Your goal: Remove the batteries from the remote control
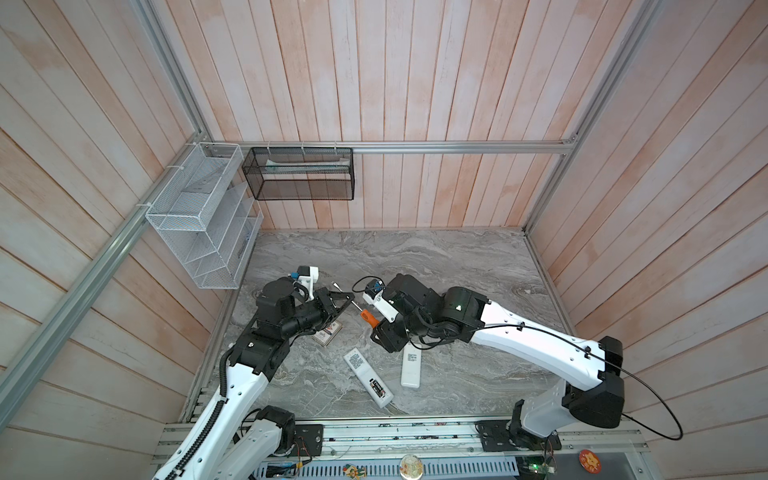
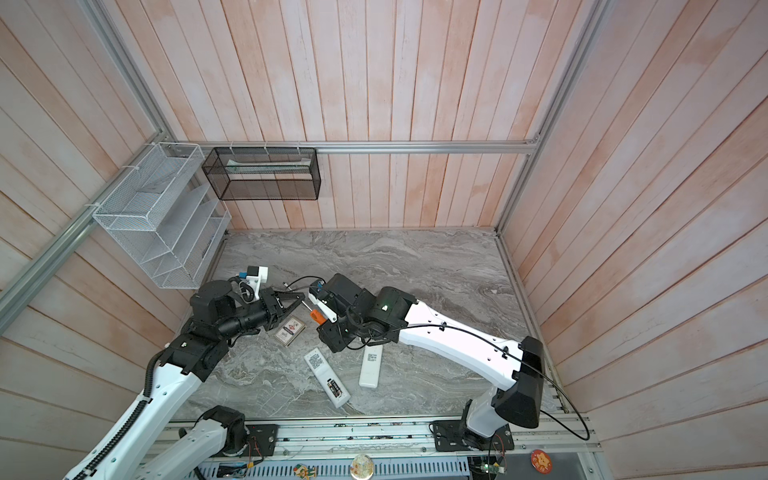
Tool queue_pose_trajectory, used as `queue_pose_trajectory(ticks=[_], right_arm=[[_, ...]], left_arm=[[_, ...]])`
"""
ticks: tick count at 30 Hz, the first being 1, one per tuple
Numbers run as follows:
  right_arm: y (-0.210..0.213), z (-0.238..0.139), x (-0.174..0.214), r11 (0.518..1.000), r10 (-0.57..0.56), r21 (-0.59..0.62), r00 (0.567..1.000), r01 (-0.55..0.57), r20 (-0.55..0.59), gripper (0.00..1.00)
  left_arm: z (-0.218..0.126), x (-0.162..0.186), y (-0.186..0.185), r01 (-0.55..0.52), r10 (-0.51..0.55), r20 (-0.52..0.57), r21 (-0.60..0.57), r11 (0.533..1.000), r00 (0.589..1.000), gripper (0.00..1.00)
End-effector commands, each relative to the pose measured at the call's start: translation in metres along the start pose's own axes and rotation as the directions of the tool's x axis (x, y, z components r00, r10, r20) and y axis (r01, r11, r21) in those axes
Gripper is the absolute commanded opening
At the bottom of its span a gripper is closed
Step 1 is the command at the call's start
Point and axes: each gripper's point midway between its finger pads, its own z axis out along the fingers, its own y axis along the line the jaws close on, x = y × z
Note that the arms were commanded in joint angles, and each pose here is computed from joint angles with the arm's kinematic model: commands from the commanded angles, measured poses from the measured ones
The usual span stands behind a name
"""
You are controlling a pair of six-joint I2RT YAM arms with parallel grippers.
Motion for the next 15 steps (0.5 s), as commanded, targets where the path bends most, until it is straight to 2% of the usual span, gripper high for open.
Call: queue_pose_trajectory(ticks=[1,5,9,11,13,15], right_arm=[[-0.006,-0.034,-0.034,0.995,0.092,-0.046,0.983,-0.086,0.156,0.79],[-0.023,-0.067,-0.064,0.952,0.28,-0.202,0.916,-0.228,0.286,0.9],[-0.048,-0.101,-0.081,0.836,0.506,-0.43,0.785,-0.343,0.357,0.94],[-0.057,-0.11,-0.081,0.787,0.572,-0.498,0.735,-0.365,0.365,0.94],[-0.06,-0.112,-0.08,0.759,0.602,-0.534,0.714,-0.372,0.358,0.94],[-0.059,-0.104,-0.077,0.746,0.608,-0.546,0.723,-0.38,0.328,0.94]], left_arm=[[0.002,-0.018,-0.006,0.053,-0.054,0.033,0.051,0.997,0.998,0.0],[0.003,-0.043,-0.021,0.124,-0.136,0.078,0.144,0.982,0.988,0.0],[0.0,-0.059,-0.032,0.187,-0.226,0.135,0.251,0.95,0.965,0.0],[-0.004,-0.062,-0.031,0.228,-0.285,0.166,0.299,0.927,0.944,0.0],[-0.008,-0.063,-0.023,0.275,-0.348,0.191,0.327,0.904,0.918,0.0],[-0.014,-0.064,-0.02,0.294,-0.382,0.213,0.352,0.888,0.899,0.0]])
